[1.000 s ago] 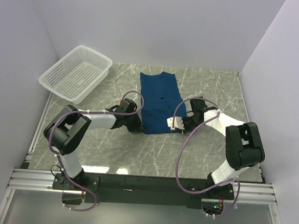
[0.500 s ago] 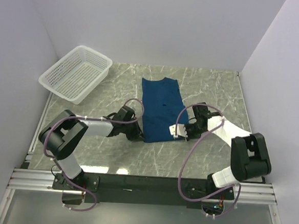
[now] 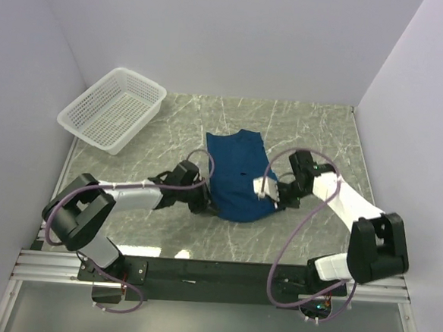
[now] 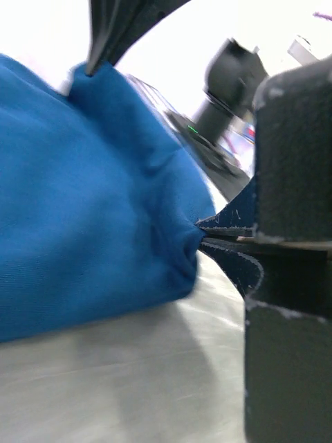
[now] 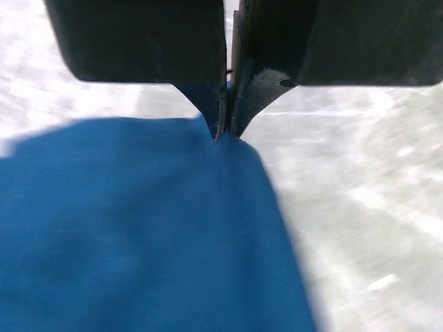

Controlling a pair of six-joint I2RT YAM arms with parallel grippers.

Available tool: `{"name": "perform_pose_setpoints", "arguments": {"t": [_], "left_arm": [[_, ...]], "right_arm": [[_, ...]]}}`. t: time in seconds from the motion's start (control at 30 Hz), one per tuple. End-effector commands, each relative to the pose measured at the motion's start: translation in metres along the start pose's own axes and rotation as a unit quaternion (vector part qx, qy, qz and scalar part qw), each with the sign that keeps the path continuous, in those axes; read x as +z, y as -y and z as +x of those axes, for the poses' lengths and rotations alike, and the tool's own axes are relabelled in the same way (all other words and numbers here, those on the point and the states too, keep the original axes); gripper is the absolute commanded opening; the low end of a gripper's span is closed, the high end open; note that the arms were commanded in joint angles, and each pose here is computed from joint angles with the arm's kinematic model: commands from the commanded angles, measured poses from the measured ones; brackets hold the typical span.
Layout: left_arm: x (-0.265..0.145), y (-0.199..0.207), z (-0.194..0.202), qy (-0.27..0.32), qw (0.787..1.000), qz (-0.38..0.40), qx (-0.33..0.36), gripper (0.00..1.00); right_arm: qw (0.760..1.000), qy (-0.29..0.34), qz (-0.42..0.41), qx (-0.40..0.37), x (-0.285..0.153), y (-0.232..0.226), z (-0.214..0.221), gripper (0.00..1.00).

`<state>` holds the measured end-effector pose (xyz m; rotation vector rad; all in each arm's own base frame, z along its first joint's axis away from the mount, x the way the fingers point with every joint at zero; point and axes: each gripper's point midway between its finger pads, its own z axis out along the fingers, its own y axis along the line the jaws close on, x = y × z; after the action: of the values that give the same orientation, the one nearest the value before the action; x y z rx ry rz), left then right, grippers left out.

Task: Fold and stack the t-shirts
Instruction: Fold the tshirt

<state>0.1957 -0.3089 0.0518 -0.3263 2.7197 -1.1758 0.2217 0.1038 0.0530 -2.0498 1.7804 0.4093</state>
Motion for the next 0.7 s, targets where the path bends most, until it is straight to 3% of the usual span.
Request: {"name": "perform_pose_setpoints", "arguments": {"t": [0.0,0.23,0.4,0.67], "left_arm": [[-0.004,0.033,-0.056,0.048,0.998,0.033,0.014,0.0],[-0.009,0.048,-0.137,0.086,0.996,0.036,0.018,0.01],[-0.009,0.032,-0.182,0.098,0.995,0.022,0.001,0.01],[-0.003,0.042,-0.239,0.107,0.993,0.031,0.024,0.01]], "right_arm": [[0.995,0.02,0.087,0.043,-0.019,0.07,-0.021,0.0],[0.982,0.019,0.158,0.106,-0.033,0.172,-0.034,0.0],[0.974,0.028,0.181,0.132,-0.031,0.215,-0.04,0.0],[0.952,0.043,0.249,0.173,-0.031,0.273,-0.043,0.0]]}}
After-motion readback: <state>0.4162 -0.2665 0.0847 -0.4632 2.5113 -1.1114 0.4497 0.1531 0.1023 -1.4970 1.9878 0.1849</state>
